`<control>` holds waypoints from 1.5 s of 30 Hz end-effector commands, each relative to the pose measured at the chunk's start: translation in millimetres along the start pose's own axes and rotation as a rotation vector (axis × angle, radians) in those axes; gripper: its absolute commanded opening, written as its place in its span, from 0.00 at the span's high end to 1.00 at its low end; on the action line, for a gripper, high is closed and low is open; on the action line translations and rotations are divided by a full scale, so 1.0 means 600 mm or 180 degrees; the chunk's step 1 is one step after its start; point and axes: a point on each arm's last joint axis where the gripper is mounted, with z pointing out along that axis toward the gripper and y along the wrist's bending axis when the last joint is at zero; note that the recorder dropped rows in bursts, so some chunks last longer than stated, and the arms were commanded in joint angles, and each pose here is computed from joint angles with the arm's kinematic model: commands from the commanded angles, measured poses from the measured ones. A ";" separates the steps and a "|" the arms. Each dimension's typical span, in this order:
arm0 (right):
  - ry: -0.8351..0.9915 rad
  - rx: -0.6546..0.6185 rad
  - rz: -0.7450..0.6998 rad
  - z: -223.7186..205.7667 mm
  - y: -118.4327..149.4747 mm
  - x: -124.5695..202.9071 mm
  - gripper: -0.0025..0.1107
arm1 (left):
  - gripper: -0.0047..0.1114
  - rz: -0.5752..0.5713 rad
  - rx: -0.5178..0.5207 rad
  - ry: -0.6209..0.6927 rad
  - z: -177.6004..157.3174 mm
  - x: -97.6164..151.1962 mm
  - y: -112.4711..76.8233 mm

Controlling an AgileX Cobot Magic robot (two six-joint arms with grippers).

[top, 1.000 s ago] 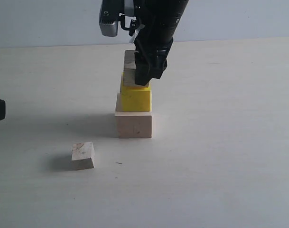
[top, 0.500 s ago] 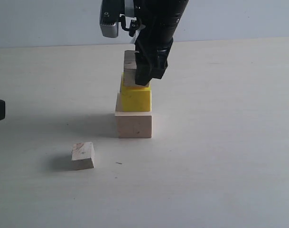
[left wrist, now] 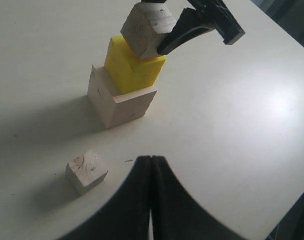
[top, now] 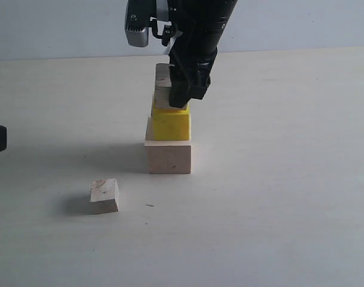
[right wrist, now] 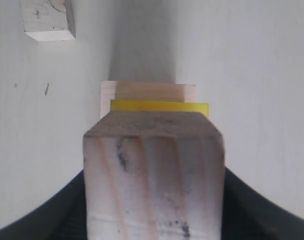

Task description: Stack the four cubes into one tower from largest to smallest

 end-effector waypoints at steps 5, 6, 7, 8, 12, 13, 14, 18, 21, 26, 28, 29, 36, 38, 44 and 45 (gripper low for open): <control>-0.0061 0.0027 0.0005 -0.010 0.002 -0.002 0.63 | 0.96 -0.0018 -0.0003 -0.0023 0.000 0.000 0.000; -0.0061 0.0027 0.0005 -0.010 0.002 -0.002 0.62 | 0.96 -0.0018 -0.0003 -0.0023 0.000 0.000 0.000; -0.0061 0.0027 0.0005 -0.010 0.002 -0.002 0.61 | 0.96 -0.0018 -0.0003 -0.0023 0.000 0.000 0.000; -0.0061 0.0027 0.0005 -0.010 0.002 -0.002 0.60 | 0.96 -0.0018 -0.0003 -0.0023 0.000 0.000 0.000; -0.0061 0.0027 0.0005 -0.010 0.002 -0.002 0.59 | 0.96 -0.0018 -0.0003 -0.0023 0.000 0.000 0.000; -0.0061 0.0027 0.0005 -0.010 0.002 -0.002 0.59 | 0.96 -0.0018 -0.0003 -0.0023 0.000 0.000 0.000; -0.0061 0.0027 0.0005 -0.010 0.002 -0.002 0.59 | 0.96 -0.0018 -0.0003 -0.0023 0.000 0.000 0.000; -0.0076 0.0019 0.0011 -0.010 0.003 -0.003 0.59 | 0.96 -0.0018 -0.0003 -0.0023 0.000 0.000 0.000; -0.0101 0.0005 0.0021 -0.010 0.003 -0.004 0.59 | 0.96 -0.0018 -0.0003 -0.0023 0.000 0.000 0.000; -0.0110 0.0000 0.0033 -0.010 0.004 -0.005 0.50 | 0.96 -0.0018 -0.0003 -0.0023 0.000 0.000 0.000; -0.0100 0.0006 0.0028 -0.010 0.003 -0.004 0.46 | 0.96 -0.0018 -0.0003 -0.0023 0.000 0.000 0.000; -0.0087 0.0013 0.0023 -0.010 0.003 -0.004 0.45 | 0.96 -0.0018 -0.0003 -0.0023 0.000 0.000 0.000; -0.0038 0.0040 0.0003 -0.010 0.002 -0.001 0.45 | 0.96 -0.0018 -0.0003 -0.0023 0.000 0.000 0.000; -0.0046 0.0055 0.0009 -0.010 0.001 -0.002 0.45 | 0.96 -0.0018 -0.0003 -0.0023 0.000 0.000 0.000; -0.0083 0.0130 0.0150 -0.010 -0.003 -0.003 0.45 | 0.96 -0.0018 -0.0003 -0.0023 0.000 0.000 0.000; -0.0083 0.0130 0.0150 -0.010 -0.003 -0.003 0.45 | 0.96 -0.0018 -0.0003 -0.0023 0.000 0.000 0.000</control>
